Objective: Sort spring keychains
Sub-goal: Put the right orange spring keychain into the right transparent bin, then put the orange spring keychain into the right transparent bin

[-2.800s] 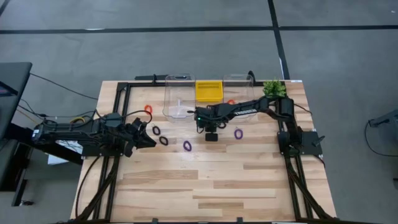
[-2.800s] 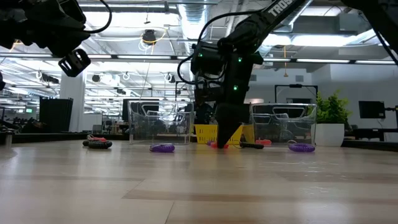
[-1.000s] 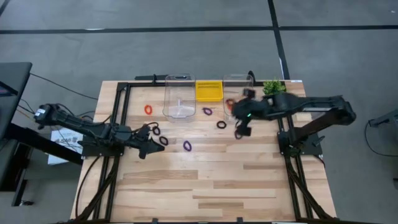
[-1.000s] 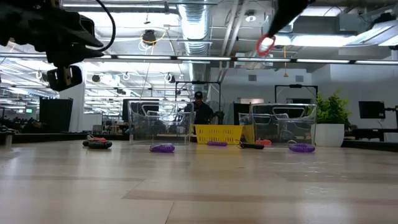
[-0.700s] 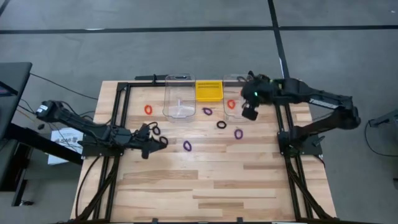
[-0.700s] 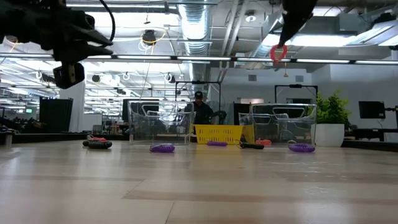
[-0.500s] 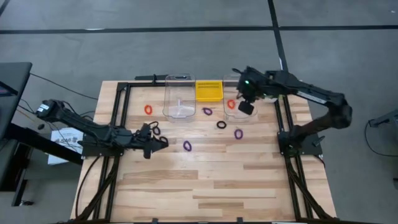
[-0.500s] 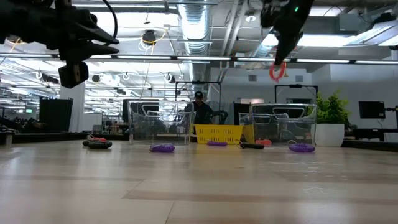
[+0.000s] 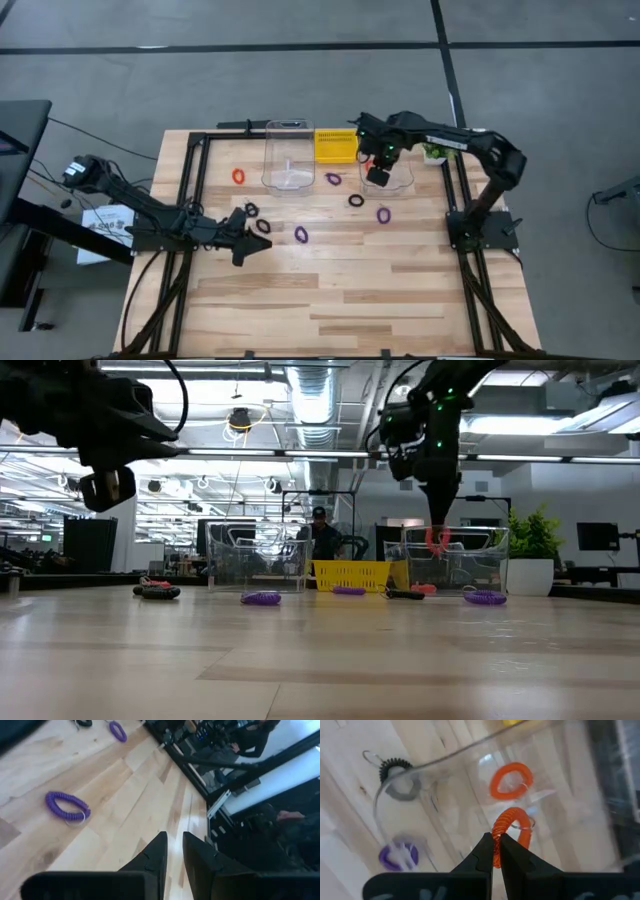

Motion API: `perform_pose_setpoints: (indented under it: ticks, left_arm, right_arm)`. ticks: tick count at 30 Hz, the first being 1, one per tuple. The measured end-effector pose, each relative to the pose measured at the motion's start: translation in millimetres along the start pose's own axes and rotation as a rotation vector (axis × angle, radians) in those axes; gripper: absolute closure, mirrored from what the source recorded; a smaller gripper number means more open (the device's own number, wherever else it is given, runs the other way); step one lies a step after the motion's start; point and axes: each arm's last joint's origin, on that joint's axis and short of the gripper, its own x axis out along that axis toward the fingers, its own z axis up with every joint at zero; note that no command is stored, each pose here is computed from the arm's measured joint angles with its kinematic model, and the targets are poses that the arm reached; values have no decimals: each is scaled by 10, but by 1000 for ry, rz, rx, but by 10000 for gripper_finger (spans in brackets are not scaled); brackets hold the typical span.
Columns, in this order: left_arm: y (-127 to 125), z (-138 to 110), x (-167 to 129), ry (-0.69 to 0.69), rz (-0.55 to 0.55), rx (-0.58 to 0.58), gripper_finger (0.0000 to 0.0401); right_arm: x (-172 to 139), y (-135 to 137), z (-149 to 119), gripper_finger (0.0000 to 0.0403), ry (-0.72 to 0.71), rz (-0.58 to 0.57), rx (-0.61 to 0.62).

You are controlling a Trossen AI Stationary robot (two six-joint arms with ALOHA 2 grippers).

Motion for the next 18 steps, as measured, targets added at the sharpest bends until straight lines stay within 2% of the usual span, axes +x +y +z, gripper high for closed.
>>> perform_pose_setpoints:
  ticks: [6, 18]
  left_arm:
    - [-38, -43, -18, 20, -24, 10, 343]
    - [-90, -113, -49, 56, -59, 24, 343]
  right_arm:
    - [100, 91, 47, 381, 33, -5, -2]
    - [13, 165, 19, 290, 17, -9, 86]
